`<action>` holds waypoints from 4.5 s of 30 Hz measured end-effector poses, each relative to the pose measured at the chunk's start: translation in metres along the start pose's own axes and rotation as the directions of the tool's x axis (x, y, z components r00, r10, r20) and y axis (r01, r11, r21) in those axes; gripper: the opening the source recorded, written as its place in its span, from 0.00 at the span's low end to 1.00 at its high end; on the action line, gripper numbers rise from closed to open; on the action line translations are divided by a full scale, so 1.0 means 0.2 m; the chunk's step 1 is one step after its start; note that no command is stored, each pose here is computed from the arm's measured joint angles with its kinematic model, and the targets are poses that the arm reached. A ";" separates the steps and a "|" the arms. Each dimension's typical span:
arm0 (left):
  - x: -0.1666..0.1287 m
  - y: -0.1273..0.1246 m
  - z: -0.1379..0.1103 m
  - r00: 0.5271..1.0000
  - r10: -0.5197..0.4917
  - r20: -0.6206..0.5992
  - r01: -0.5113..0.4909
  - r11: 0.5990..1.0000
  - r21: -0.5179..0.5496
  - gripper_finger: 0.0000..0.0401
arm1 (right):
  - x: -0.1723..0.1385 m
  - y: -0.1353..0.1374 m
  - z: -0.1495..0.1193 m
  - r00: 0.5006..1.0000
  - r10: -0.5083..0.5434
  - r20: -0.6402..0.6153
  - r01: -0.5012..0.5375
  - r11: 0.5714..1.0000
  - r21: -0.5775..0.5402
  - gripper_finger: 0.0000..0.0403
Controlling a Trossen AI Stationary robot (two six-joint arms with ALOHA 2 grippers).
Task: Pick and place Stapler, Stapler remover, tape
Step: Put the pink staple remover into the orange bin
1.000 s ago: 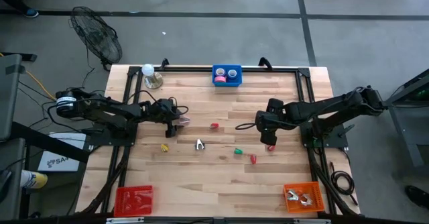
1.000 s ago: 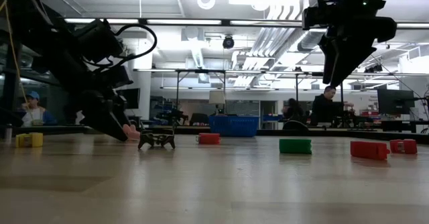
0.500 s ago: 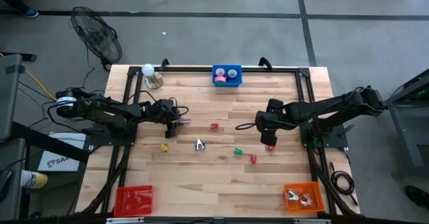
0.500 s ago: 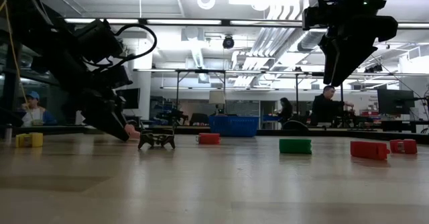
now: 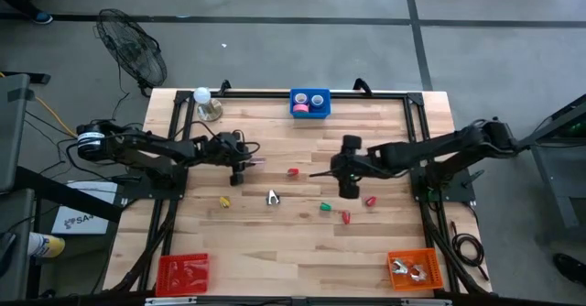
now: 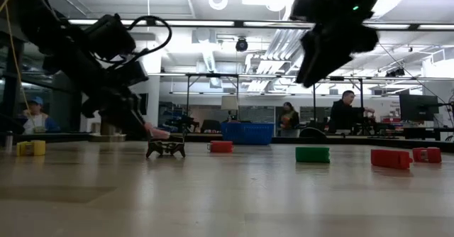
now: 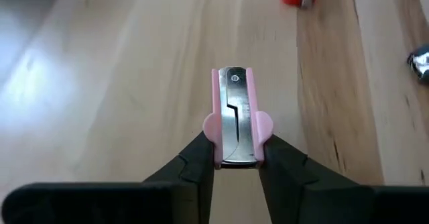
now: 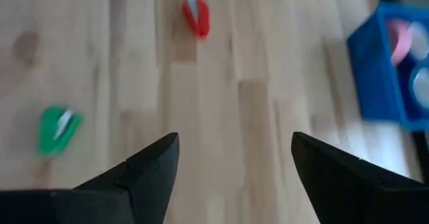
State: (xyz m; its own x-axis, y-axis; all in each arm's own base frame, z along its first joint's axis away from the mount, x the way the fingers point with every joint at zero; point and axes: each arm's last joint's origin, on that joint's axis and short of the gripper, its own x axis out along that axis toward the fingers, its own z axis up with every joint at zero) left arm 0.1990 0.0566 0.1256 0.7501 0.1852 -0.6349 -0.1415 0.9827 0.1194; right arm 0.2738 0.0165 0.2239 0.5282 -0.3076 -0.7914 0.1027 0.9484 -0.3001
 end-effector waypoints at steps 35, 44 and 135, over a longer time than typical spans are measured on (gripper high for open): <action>-0.01 0.05 0.26 0.987 0.020 0.159 -0.033 0.997 0.076 0.23 | 0.71 -0.13 0.25 0.775 -0.066 0.628 0.116 0.993 -0.039 0.69; -0.01 0.04 0.27 0.984 0.011 0.179 -0.026 0.996 0.083 0.23 | 0.77 -0.21 0.23 0.727 0.007 0.687 0.037 0.998 -0.048 0.69; -0.01 0.04 0.27 0.980 -0.052 0.191 0.034 0.995 0.093 0.33 | 0.79 -0.21 0.21 0.757 0.054 0.651 -0.023 0.998 -0.056 0.20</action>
State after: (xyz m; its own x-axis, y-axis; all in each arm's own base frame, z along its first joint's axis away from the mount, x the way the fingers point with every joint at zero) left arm 0.2309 0.0633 0.1695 0.8660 0.1308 -0.4825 -0.0550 0.9842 0.1682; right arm 0.3880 -0.0686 0.1331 0.9541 -0.1315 -0.2691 0.0432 0.9495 -0.3109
